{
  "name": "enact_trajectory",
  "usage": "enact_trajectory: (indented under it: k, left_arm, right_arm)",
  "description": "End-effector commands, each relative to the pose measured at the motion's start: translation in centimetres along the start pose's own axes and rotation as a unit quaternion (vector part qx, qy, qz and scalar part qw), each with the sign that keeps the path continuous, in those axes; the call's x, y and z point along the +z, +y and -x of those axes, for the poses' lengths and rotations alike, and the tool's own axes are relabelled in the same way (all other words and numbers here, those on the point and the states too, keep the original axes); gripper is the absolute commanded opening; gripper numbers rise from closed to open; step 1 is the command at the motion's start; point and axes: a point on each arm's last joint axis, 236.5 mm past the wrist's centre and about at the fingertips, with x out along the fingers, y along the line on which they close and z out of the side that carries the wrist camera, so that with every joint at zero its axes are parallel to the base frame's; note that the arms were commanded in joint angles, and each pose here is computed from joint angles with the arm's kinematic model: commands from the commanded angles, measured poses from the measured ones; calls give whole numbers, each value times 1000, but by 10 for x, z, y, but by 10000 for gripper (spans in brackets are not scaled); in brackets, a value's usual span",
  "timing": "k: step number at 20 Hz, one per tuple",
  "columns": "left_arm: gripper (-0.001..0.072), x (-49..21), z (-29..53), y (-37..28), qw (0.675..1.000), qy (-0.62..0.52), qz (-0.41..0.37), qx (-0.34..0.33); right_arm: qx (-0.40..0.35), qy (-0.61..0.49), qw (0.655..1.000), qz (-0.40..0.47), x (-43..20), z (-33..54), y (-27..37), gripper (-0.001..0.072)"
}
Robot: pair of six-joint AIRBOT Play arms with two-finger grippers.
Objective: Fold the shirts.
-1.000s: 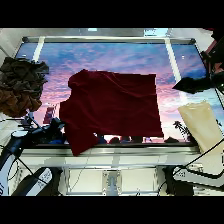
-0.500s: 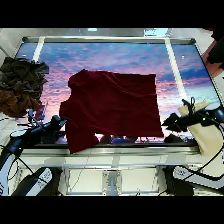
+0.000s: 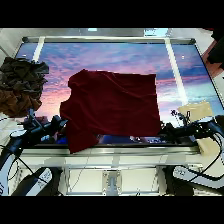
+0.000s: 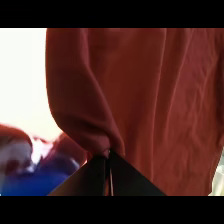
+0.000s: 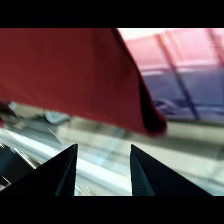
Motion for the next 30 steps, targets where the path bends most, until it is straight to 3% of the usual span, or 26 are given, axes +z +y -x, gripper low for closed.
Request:
enact_trajectory:
  k: [1, 6, 7, 8, 9, 12, 14, 16, 19, 23, 26, 30]
  left_arm:
    - [11, -2, 0, -2, 1000, 5, -1, -4]
    - [11, -5, 0, -4, 1000, 11, -3, -8]
    - [11, -5, 0, -4, 1000, 11, -3, -8]
    - [11, -5, 0, -4, 1000, 11, -3, -8]
    - [11, -5, 0, -4, 1000, 12, -3, -9]
    - [11, -6, 0, -5, 1000, 14, -3, -10]
    - [11, -6, 0, -5, 1000, 13, -3, -11]
    - [11, 1, 2, -12, 1000, 7, -16, -17]
    - [9, 41, 18, -70, 989, -21, -126, -73]
    - [9, 93, 86, -204, 941, -64, -283, -171]
    - [9, 96, 171, -307, 877, -126, -413, -213]
    - [9, 63, 296, -404, 769, -264, -554, -181]
  right_arm:
    - [20, -61, 997, -44, 26, -4, 4, 391]
    - [16, -84, 994, -71, 36, -4, -1, 354]
    - [15, -85, 994, -70, 36, -4, -2, 274]
    - [14, -89, 993, -70, 38, -4, -2, 140]
    - [12, -93, 993, -70, 40, -4, -3, 99]
    - [10, -98, 993, -70, 42, -3, -4, 98]
    - [14, -102, 994, -47, 44, -3, -2, 28]
    - [70, -106, 992, 17, 45, 0, 28, 27]
    - [192, -165, 963, 95, 59, 33, 97, 25]
    - [271, -281, 880, 271, 43, 142, 209, 25]
    - [219, -384, 792, 421, -17, 226, 280, 25]
    - [96, -560, 630, 530, -132, 327, 349, 24]
